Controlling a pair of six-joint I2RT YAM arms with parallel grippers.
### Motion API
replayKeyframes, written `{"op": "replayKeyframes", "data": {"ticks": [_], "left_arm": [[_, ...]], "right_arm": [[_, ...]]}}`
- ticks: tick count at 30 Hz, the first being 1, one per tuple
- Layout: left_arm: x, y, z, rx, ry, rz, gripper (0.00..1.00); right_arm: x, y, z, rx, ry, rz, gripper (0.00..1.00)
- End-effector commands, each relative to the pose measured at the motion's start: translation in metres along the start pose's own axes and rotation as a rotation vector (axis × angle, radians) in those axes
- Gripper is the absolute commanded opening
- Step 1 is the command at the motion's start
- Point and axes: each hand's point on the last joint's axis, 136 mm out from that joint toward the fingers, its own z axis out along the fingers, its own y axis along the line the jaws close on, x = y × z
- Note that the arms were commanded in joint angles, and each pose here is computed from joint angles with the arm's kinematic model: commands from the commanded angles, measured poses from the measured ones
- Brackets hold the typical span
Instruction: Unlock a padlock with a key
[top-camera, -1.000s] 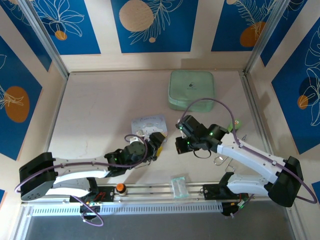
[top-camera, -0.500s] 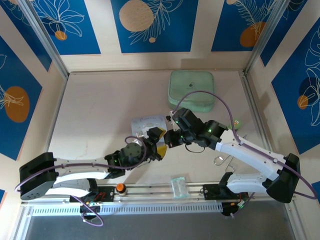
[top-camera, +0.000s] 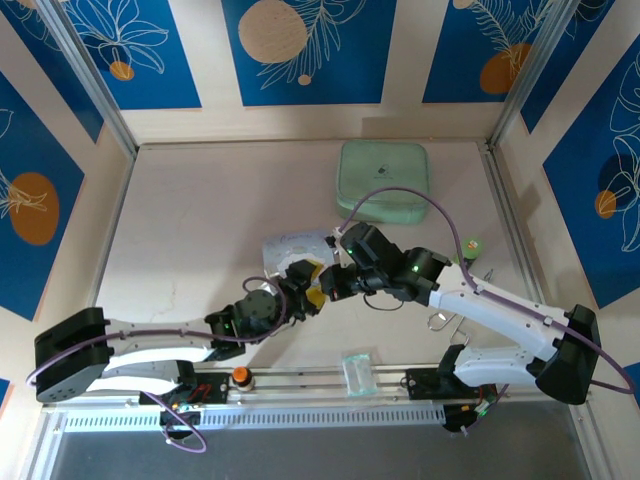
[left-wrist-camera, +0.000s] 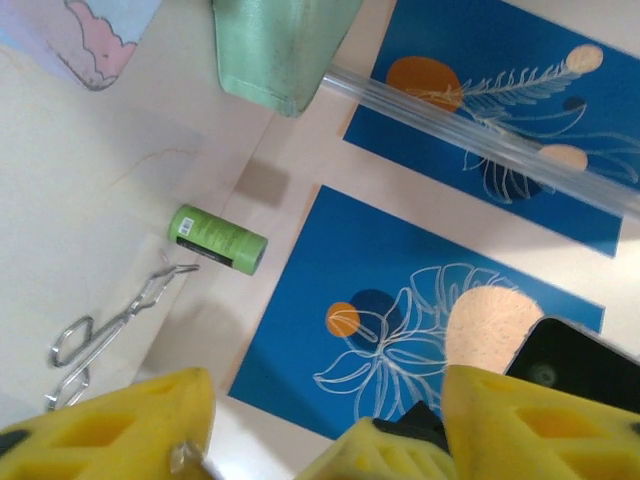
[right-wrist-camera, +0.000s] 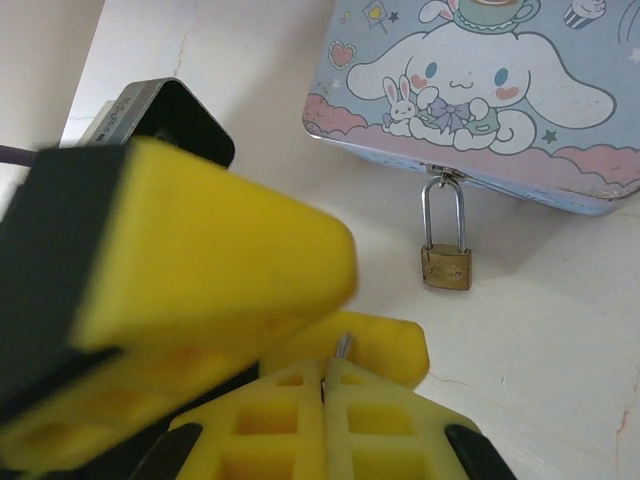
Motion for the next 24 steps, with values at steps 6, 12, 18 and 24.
{"op": "replayKeyframes", "data": {"ticks": [6,12,18,24], "left_arm": [[-0.001,-0.002,-0.006,-0.029,-0.018,0.020,0.28],[-0.002,0.001,-0.007,-0.046,-0.025,0.028,0.17],[-0.004,0.005,-0.007,-0.068,-0.038,0.041,0.10],[-0.005,0.005,-0.007,-0.081,-0.046,0.065,0.00]], "right_arm": [[0.000,0.004,-0.006,-0.025,-0.009,0.002,0.00],[-0.001,0.002,-0.008,-0.018,-0.015,-0.003,0.00],[-0.001,0.002,-0.010,-0.020,-0.013,-0.002,0.00],[0.002,0.002,-0.009,-0.031,-0.003,0.001,0.00]]}}
